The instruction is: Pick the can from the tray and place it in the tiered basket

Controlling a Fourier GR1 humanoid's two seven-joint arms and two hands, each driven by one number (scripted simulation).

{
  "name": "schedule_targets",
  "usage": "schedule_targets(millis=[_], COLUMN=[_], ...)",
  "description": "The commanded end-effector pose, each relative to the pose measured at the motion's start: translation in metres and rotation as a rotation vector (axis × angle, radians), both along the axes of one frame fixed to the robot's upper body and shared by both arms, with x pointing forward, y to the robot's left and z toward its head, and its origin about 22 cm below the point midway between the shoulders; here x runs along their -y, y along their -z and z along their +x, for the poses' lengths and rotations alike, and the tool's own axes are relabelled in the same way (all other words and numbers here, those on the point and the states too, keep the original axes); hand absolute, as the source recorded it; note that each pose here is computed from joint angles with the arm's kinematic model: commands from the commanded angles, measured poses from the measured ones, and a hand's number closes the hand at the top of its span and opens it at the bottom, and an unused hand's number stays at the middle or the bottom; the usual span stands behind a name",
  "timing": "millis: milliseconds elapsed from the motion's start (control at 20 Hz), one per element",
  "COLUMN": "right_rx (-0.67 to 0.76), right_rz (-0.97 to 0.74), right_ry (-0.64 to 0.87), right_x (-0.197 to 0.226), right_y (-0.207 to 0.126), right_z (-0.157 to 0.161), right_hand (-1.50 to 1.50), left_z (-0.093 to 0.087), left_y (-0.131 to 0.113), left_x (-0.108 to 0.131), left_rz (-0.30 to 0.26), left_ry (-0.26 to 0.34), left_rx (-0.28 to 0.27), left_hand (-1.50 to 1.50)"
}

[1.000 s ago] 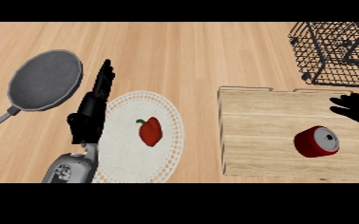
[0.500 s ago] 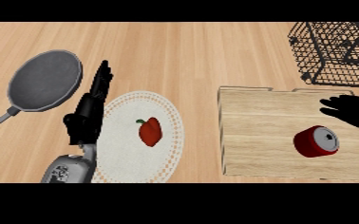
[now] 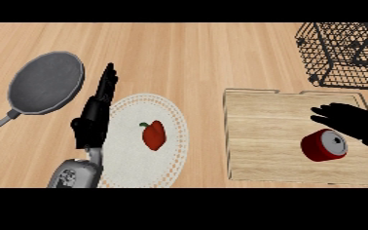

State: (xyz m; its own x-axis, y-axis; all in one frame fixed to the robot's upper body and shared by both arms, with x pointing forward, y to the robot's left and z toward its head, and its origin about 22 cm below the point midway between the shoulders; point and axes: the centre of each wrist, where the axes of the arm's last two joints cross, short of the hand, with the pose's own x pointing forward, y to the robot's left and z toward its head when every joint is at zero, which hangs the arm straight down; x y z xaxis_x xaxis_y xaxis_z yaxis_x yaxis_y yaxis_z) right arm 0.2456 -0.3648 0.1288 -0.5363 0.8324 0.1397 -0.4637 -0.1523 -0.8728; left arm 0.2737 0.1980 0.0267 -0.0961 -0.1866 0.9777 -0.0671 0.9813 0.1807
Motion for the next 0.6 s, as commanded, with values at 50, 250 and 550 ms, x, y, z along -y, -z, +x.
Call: schedule_targets(millis=[50, 250, 550], right_rx=[-0.027, -0.045, -0.051], right_rz=[0.012, 0.015, 0.038], right_ry=[-0.021, -0.027, -0.020], right_x=[-0.007, -0.011, -0.011], right_y=[-0.005, 0.026, 0.027], right_z=[-0.003, 0.023, 0.004], right_hand=[-1.50, -1.50, -1.50], left_z=[-0.001, 0.024, 0.010], left_y=[-0.013, -0.030, 0.003], left_x=[0.006, 0.012, -0.002], left_rz=[-0.018, -0.006, 0.013], left_ry=[0.020, 0.002, 0.002], left_rx=[-0.009, -0.003, -0.006], left_hand=[0.00, 0.00, 0.00])
